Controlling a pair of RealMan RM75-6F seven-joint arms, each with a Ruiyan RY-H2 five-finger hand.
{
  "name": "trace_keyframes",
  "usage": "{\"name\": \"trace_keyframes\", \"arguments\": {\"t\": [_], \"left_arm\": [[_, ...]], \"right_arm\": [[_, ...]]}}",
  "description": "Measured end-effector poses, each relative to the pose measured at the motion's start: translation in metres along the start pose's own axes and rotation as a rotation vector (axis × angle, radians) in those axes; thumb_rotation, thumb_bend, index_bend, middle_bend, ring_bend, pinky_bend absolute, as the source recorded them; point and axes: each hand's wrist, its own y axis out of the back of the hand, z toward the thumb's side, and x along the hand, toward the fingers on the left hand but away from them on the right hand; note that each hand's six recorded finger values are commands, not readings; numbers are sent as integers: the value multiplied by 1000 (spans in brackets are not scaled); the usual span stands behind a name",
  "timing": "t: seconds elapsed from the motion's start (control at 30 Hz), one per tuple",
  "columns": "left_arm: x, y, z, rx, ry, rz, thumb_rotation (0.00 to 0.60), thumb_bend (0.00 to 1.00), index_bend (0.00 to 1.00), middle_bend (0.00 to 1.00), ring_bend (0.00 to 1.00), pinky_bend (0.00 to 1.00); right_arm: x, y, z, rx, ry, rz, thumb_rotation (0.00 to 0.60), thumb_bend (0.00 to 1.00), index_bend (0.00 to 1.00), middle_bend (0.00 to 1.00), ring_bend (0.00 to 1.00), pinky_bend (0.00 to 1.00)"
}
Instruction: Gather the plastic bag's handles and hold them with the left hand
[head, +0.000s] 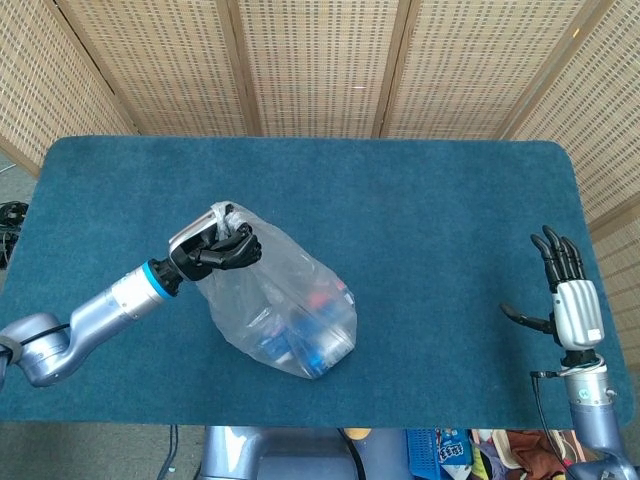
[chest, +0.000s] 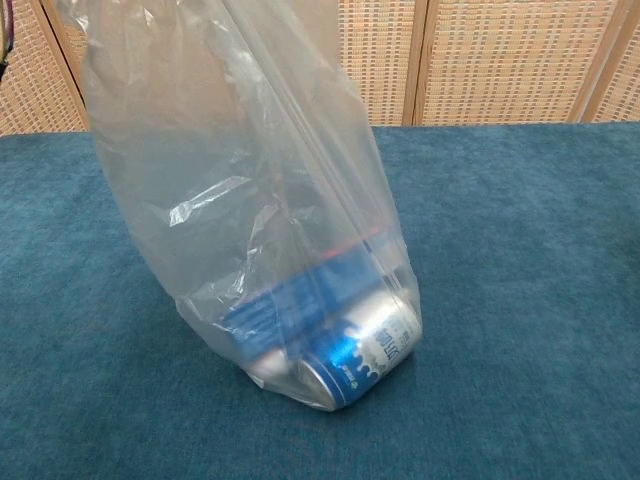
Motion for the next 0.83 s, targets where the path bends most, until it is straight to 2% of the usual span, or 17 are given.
{"name": "trace_keyframes", "arguments": {"t": [0.4, 0.83], "left_arm": [[-5, -6, 45, 37, -101, 97, 600, 693, 1000, 1000, 952, 1000], [-1, -17, 92, 39, -176, 138, 600, 682, 1000, 1000, 952, 1000]], "right_arm": [[3, 4, 4, 22, 7, -2, 600, 0, 0, 0, 0, 0], [4, 11, 4, 20, 9, -18, 600, 0, 0, 0, 0, 0]]}}
